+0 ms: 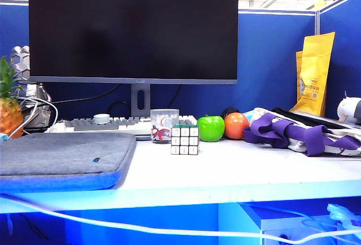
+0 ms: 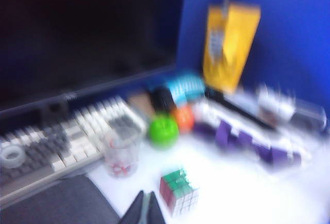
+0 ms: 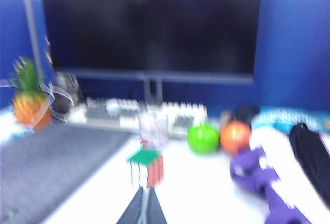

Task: Rotate the Rubik's Cube so that its red face is facing towards you.

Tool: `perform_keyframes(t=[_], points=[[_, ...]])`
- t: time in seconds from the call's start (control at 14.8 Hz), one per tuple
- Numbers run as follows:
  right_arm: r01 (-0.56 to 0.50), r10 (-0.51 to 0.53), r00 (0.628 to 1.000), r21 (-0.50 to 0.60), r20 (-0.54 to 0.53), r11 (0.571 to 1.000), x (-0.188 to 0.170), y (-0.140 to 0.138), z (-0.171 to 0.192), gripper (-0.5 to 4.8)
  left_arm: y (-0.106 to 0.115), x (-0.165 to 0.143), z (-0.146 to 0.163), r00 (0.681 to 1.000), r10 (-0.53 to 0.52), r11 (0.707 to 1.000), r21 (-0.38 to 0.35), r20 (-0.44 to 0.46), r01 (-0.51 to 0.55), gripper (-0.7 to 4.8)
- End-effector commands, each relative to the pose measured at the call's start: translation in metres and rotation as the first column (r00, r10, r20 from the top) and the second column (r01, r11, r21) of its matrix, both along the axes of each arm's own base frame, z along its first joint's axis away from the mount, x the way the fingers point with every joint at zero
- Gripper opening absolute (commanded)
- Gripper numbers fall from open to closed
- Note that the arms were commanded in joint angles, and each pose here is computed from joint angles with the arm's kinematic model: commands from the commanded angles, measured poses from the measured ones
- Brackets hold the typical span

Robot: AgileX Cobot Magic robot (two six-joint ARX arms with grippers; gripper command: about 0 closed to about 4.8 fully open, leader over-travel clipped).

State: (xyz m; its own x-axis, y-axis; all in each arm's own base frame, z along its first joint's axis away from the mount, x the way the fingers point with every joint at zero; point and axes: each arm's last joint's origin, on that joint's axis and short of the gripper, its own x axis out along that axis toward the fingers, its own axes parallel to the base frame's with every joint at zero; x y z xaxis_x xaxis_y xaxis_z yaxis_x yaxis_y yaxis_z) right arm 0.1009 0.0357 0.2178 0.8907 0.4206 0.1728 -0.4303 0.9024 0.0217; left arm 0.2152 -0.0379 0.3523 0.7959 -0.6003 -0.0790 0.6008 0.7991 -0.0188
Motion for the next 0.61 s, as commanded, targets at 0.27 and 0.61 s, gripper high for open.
perform_keyframes(t=[0.27, 0.61], points=[[-0.250, 0.221, 0.927, -0.060, -0.301, 0.966, 0.099, 0.038, 0.067, -0.06, -0.005, 0.054, -0.004, 0.990, -0.117, 0.974, 0.186, -0.083, 0.131, -0.05], [-0.496, 0.517, 0.749, 0.165, -0.415, 0.852, 0.206, 0.059, 0.098, -0.06, -0.010, 0.105, -0.045, 0.947, -0.249, 0.945, 0.162, -0.202, 0.283, -0.05]])
